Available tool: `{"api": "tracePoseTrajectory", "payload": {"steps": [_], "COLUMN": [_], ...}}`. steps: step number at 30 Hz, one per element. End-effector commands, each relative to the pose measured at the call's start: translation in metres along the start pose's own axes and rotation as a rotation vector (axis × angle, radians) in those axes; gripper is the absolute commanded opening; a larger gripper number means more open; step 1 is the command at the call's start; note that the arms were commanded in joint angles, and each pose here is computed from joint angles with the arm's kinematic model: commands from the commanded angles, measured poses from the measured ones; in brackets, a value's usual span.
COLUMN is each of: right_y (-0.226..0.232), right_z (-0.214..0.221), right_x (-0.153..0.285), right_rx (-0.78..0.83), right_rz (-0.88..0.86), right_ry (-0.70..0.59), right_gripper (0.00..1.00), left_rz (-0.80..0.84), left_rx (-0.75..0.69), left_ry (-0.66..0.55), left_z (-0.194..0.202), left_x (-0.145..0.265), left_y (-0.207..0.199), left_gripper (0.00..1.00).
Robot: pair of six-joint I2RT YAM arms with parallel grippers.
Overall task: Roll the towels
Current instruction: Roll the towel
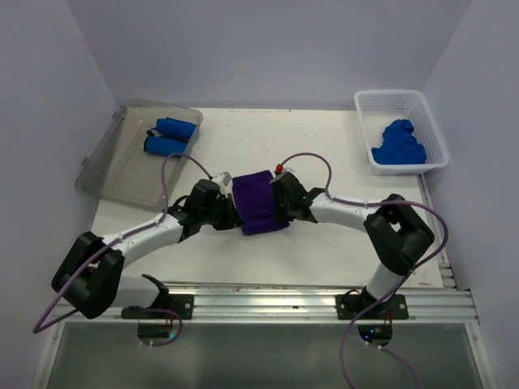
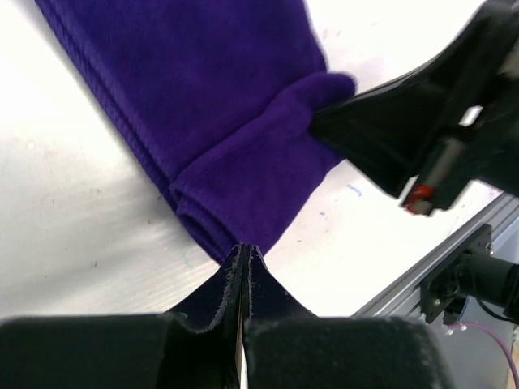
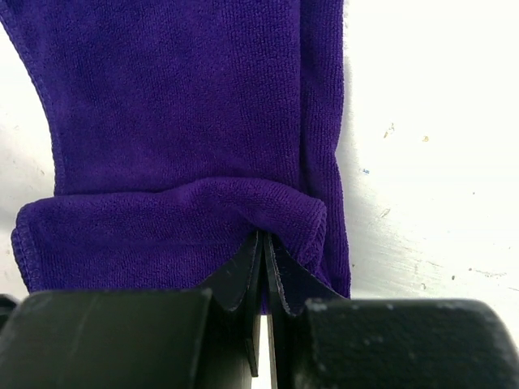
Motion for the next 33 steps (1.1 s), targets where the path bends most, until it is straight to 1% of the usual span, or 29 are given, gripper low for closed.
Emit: {"api": "tracePoseTrajectory", "payload": {"steps": [1, 4, 10, 12, 15, 21, 23, 25, 29, 33], "right_y": [-0.034, -0.035, -0.039, -0.041, -0.045, -0.053, -0.053, -0.046, -0.041, -0.022], "right_z": [0.033, 0.034, 0.037, 0.042, 0.049, 0.068, 0.078, 0.083, 0.106, 0.116], "right_x": [-0.012, -0.012, -0.011, -0.010, -0.008, -0.007, -0.003, 0.004, 0.022, 0.045], "right_rx": [-0.016, -0.024, -0.034, -0.033, -0.041, -0.061, -0.073, -0.085, -0.103, -0.124], "right_rz": [0.117, 0.119, 0.118, 0.122, 0.124, 0.111, 0.095, 0.054, 0.047, 0.008], "right_ry": [0.105, 0.108, 0.114, 0.122, 0.131, 0.141, 0.165, 0.161, 0.178, 0.144], "right_gripper": [0.07, 0.07, 0.07, 0.07, 0.07, 0.07, 0.06, 0.06, 0.06, 0.07], "left_rz": [0.068, 0.071, -0.058, -0.085, -0.093, -0.089, -0.111, -0.108, -0.151, -0.162], "left_rx": [0.010, 0.006, -0.011, -0.013, -0.009, -0.021, -0.015, -0.016, -0.029, -0.043], "left_ry": [-0.013, -0.020, -0.010, 0.016, 0.020, -0.017, 0.003, -0.002, 0.009, -0.002], "left_z": [0.000, -0.003, 0.000, 0.005, 0.007, -0.002, 0.002, 0.000, 0.001, -0.006], "left_x": [-0.011, -0.018, -0.035, -0.041, -0.041, -0.029, -0.025, -0.023, -0.020, -0.018], "left_y": [-0.013, -0.015, 0.013, 0.023, 0.025, 0.017, 0.021, 0.019, 0.025, 0.021], "left_gripper": [0.00, 0.00, 0.00, 0.00, 0.00, 0.00, 0.00, 0.00, 0.00, 0.00]}}
Point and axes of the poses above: each gripper's point midway between its finger pads, its own x axis back along the fingers, its own y axis along the line the jaws close on, z = x × y, the point moved 3 cm from there along x, back along the fingers, and after that the axes turned 3 degrees about x, right-handed, at the moved point
